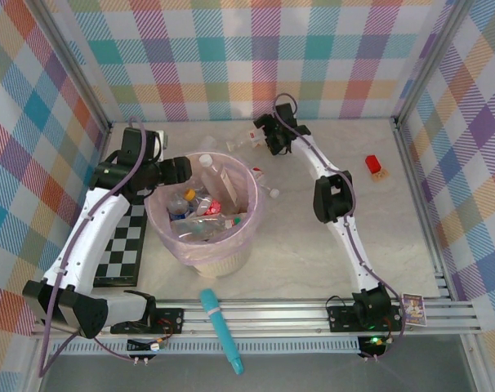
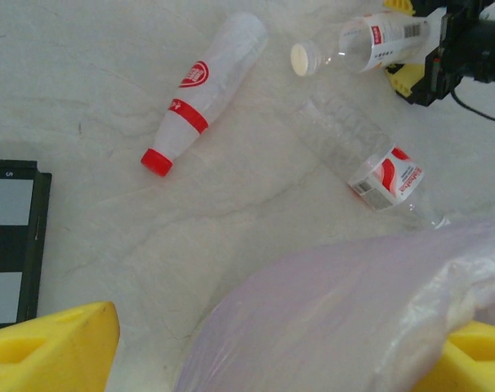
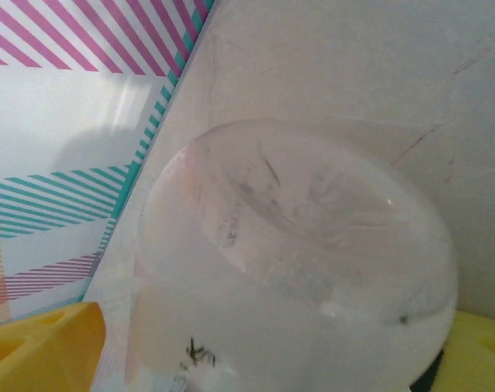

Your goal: Put the plastic bottles in the bin

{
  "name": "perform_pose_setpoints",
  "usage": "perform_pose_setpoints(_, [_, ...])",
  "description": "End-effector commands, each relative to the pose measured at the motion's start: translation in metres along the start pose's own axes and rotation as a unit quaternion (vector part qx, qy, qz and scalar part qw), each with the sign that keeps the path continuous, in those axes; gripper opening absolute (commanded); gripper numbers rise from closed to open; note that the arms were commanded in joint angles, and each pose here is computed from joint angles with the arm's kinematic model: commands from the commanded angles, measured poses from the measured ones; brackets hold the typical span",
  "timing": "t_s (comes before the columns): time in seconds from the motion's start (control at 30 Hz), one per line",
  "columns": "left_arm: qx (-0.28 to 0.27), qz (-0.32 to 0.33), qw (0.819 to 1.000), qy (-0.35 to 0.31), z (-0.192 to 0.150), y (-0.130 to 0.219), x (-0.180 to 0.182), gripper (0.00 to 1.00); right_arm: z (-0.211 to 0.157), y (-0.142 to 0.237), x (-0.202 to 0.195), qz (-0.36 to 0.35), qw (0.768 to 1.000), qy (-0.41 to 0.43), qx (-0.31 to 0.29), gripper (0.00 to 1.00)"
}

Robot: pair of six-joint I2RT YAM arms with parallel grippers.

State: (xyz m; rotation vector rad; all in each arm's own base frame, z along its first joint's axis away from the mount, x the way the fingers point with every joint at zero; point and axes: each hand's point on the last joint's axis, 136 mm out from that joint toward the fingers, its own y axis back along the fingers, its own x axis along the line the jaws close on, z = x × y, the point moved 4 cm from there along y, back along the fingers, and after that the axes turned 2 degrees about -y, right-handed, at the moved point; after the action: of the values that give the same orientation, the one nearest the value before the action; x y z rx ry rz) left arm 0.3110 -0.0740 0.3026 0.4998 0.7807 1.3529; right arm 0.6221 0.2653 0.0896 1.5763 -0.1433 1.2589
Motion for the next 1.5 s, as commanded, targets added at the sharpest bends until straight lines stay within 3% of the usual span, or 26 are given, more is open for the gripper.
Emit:
perform_pose_setpoints(0.0, [-0.005,-0.009,1.000,0.012,0.000,-0.001,0.004,0.80,0.001,-0.015,-0.021,-0.024,0.999,-0.022,-0.016,0.85])
perform_pose_setpoints(0.13, [-0.007,-0.012,1.000,0.015,0.001,-0.003,0.004,0.80,0.006,-0.003,-0.022,-0.036,0.999,-0.020,-0.022,0.77])
perform_pose_setpoints(0.37, [-0.008,-0.011,1.000,0.016,0.002,-0.003,0.005,0.80,0.014,0.037,-0.020,-0.038,0.998,-0.001,-0.049,0.71])
perform_pose_setpoints(1.07, [-0.013,-0.051,0.999,0.010,0.015,0.009,-0.008,0.80,0.059,0.211,-0.056,-0.010,0.995,0.043,-0.088,0.58])
perform_pose_setpoints(1.2, [-0.005,-0.071,0.997,0.009,0.014,0.005,-0.013,0.80,0.061,0.252,-0.052,-0.014,0.992,0.090,-0.090,0.56])
perform_pose_setpoints(1.47, [-0.021,-0.083,0.996,0.034,0.012,-0.003,-0.014,0.70,0.048,0.324,-0.032,-0.002,0.979,0.192,-0.076,0.53])
